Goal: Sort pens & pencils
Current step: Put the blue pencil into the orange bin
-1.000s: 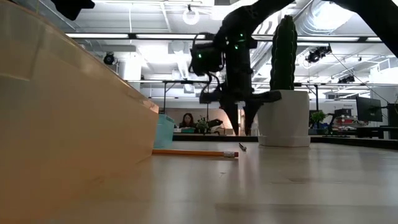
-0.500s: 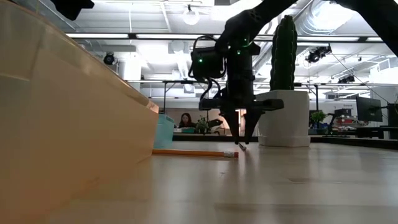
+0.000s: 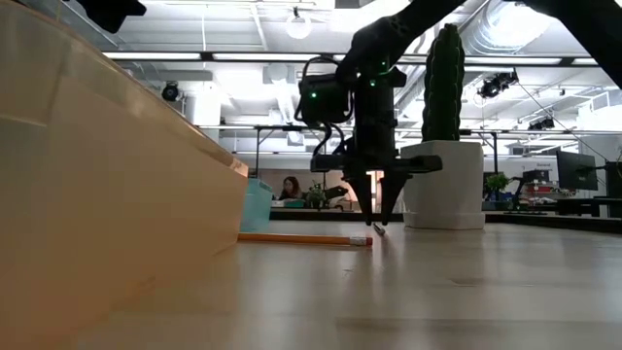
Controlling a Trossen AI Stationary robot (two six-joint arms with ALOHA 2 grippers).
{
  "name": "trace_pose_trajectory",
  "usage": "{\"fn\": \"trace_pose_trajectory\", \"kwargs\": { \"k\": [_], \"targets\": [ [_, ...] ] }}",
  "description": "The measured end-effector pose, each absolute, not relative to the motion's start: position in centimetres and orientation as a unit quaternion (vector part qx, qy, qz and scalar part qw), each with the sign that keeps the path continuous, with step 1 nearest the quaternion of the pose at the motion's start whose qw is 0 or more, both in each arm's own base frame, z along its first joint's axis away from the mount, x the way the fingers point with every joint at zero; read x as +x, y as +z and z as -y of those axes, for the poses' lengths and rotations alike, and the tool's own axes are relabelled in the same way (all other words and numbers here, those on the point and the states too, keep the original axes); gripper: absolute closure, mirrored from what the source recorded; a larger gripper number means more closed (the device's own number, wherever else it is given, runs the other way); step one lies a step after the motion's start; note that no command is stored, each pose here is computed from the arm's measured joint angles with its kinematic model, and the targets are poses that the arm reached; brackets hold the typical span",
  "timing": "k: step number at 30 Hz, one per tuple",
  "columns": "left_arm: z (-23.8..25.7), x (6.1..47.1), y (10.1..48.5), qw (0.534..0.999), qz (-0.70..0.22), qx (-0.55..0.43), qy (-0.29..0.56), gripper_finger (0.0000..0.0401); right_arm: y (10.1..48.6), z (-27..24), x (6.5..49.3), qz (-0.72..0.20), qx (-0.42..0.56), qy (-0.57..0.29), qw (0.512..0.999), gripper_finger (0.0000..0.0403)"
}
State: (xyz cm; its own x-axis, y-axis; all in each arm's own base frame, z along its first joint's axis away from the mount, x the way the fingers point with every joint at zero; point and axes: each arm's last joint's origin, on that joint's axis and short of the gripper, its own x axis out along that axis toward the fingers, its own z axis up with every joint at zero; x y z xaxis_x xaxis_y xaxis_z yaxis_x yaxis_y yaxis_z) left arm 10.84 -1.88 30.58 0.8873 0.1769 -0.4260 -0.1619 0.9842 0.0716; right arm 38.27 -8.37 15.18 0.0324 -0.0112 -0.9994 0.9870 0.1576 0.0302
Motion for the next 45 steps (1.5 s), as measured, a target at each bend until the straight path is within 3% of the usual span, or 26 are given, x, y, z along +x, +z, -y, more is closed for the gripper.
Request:
{"fn": "trace_pose_trajectory", "kwargs": {
  "k": [45],
  "targets": [
    [1.9,10.8,30.5,0.971,-0.224,0.018,0.086,0.0304,14.6,9.5,37.5,-0.524,0.488,-0.467,0.519,0.0308]
  ]
}}
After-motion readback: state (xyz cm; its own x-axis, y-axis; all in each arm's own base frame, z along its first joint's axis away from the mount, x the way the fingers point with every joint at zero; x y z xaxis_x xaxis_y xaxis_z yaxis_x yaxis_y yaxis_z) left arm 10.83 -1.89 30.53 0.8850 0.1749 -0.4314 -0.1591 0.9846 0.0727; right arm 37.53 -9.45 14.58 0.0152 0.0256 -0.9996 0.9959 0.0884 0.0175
